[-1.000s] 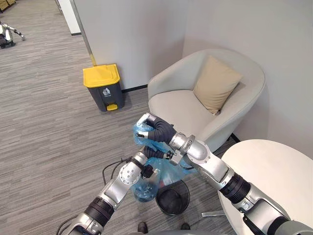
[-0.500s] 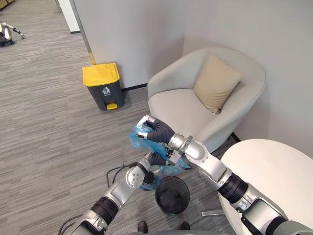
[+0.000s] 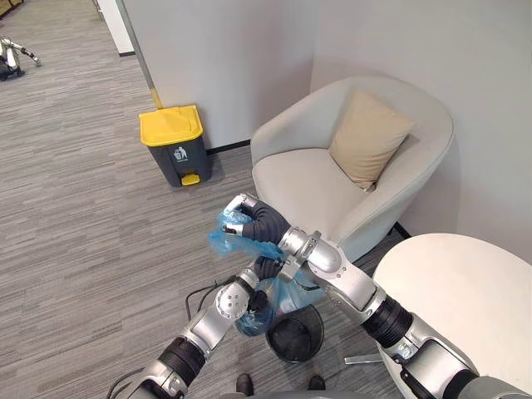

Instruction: Gather rubbish on tea table into small bin, then transfer packed bag to large trash can.

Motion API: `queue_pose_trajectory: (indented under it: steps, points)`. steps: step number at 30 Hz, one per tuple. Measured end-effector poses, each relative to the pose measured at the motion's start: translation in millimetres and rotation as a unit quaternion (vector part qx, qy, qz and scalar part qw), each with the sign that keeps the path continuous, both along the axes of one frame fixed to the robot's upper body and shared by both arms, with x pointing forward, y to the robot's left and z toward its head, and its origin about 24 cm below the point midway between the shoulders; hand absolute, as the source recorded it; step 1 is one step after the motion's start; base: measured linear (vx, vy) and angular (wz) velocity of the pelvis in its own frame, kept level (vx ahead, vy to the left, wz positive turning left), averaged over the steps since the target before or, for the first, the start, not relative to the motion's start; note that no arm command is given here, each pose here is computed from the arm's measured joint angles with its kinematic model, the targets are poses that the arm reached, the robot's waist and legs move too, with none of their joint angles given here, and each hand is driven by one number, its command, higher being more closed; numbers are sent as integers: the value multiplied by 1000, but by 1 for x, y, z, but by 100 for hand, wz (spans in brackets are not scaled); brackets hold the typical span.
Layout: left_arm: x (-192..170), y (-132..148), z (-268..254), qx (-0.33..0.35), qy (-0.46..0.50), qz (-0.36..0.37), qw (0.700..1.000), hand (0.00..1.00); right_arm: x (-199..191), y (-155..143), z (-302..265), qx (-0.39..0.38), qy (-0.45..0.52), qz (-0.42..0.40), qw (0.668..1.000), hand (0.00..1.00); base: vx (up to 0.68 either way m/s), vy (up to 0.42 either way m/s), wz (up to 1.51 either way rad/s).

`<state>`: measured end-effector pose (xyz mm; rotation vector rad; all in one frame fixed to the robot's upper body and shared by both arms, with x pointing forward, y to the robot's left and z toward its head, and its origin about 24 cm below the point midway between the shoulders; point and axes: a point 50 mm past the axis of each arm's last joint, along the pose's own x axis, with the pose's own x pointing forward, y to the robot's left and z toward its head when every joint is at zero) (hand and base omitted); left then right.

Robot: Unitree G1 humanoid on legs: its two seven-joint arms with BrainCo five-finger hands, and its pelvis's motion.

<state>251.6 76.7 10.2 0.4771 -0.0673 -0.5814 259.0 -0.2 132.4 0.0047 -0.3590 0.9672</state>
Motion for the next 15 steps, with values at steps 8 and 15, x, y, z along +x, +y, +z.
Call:
queue_pose_trajectory:
  steps: [8,15]
  points:
    - [-3,12,-3,-13,18,31,999,100,-5,-4,-9,-38,-47,-26,998,0,0,0,0]
    - [-2,24,5,-32,3,63,998,100,-5,-17,-18,-113,-121,-66,984,0,0,0,0]
